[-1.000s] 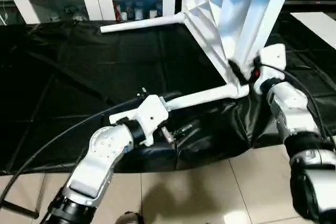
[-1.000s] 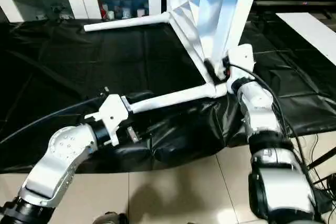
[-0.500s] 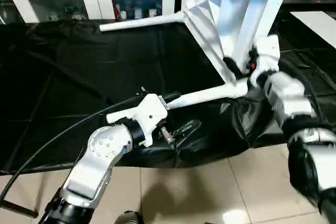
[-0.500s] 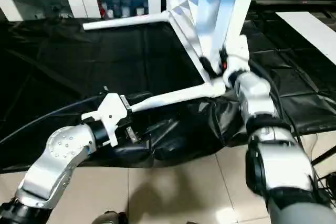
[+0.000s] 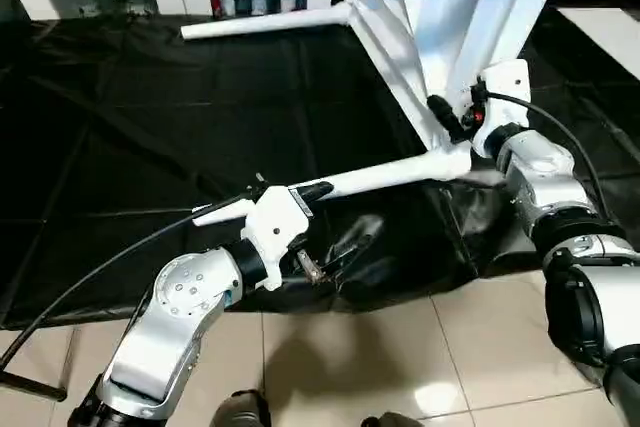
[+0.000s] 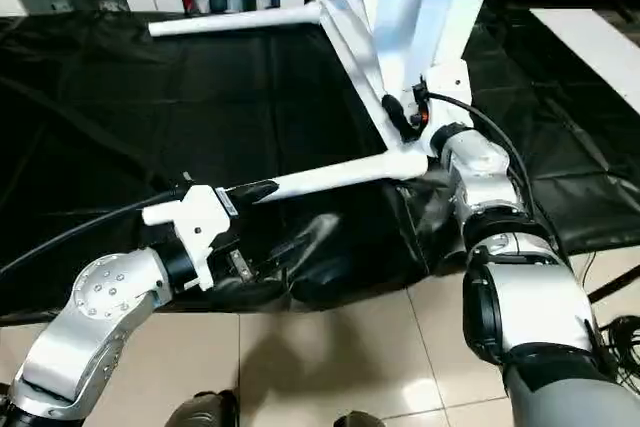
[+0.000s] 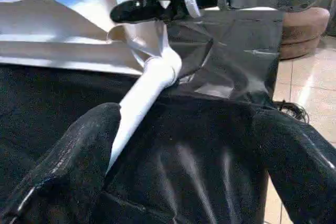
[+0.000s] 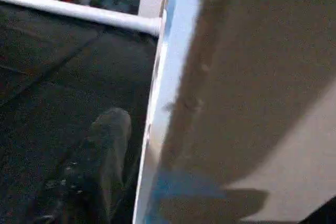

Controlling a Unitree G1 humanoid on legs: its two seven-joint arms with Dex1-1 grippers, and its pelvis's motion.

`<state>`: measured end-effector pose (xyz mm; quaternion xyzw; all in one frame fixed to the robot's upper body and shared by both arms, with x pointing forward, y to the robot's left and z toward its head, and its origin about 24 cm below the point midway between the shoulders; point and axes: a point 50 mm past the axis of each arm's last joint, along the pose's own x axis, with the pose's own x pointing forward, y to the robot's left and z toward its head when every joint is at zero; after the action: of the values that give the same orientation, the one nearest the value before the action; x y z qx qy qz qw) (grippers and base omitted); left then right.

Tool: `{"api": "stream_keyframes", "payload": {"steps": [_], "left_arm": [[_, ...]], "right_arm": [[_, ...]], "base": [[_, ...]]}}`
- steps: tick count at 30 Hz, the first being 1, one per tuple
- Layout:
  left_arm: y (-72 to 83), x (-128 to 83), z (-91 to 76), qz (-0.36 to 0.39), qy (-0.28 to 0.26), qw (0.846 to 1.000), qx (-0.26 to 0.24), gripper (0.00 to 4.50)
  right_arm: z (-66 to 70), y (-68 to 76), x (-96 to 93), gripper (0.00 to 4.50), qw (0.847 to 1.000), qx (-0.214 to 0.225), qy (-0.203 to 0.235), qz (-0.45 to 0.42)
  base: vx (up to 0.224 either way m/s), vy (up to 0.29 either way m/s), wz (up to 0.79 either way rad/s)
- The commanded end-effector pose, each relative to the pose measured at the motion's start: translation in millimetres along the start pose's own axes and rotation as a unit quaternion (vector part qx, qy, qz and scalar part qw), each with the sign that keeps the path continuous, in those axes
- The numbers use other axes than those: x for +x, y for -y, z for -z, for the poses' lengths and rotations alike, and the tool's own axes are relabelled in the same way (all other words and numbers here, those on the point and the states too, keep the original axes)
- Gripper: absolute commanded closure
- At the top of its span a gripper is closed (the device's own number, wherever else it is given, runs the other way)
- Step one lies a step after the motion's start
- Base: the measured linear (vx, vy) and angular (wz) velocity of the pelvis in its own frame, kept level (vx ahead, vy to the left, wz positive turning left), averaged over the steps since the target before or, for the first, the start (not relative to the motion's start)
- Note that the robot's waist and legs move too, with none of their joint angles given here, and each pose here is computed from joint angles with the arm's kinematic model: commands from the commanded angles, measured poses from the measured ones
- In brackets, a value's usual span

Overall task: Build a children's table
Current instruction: Flip table

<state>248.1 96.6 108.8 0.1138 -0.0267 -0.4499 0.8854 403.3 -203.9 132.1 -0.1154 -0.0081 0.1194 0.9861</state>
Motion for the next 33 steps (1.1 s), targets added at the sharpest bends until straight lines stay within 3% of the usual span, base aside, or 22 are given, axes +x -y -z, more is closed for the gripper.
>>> {"api": "stream_keyframes", "payload": {"steps": [1,9,19,23,24,25,26,28,29,32,33], "left_arm": [[-1.1,-1,-5.0,-0.007,0.008,1.000,0.002,0.00],[-2.6,0,-6.1,-0.013,0.009,1.000,0.004,0.00],[-6.5,0,-7.6,-0.025,0.005,0.999,0.031,0.00],[-25.8,-1,-25.5,-0.086,0.028,0.988,0.123,0.00],[-33.8,-2,-36.9,-0.110,0.042,0.978,0.171,0.00],[-33.8,-2,-36.9,-0.110,0.042,0.978,0.171,0.00],[-40.4,-3,-47.2,-0.132,0.054,0.966,0.216,0.00],[-54.2,-7,-70.2,-0.180,0.072,0.926,0.324,0.00],[-54.2,-7,-70.2,-0.180,0.072,0.926,0.324,0.00],[-70.5,-21,-106.5,-0.271,0.108,0.836,0.464,0.00],[-71.5,-23,-110.2,-0.280,0.113,0.827,0.474,0.00]], "right_arm": [[-6.6,0.4,2.8,1.50,1.000,-0.011,0.006,0.003],[-8.4,3.8,2.4,2.27,0.999,-0.030,0.007,0.017],[-13.5,7.0,3.0,2.46,0.997,-0.075,0.009,0.031],[-17.5,9.8,2.2,2.46,0.994,-0.104,0.019,0.034],[-18.8,10.7,1.6,2.46,0.992,-0.118,0.024,0.034],[-18.8,10.7,1.6,2.46,0.992,-0.118,0.024,0.034],[-19.7,11.2,1.0,2.46,0.990,-0.131,0.027,0.032],[-23.0,12.4,0.0,2.46,0.986,-0.162,0.037,0.030],[-23.0,12.4,0.0,2.46,0.986,-0.162,0.037,0.030],[-30.6,15.3,-1.3,2.46,0.975,-0.214,0.054,0.029],[-31.5,15.8,-1.4,2.46,0.974,-0.218,0.056,0.030]], "base": [[0.000,0.000,0.00],[0.000,0.000,0.00],[0.000,0.000,0.00],[0.000,0.000,0.00],[0.000,0.000,0.00],[0.000,0.000,0.00],[0.000,0.000,0.00],[0.000,0.000,0.00],[0.000,0.000,0.00],[0.000,0.000,0.00],[0.000,0.000,0.00]]}}
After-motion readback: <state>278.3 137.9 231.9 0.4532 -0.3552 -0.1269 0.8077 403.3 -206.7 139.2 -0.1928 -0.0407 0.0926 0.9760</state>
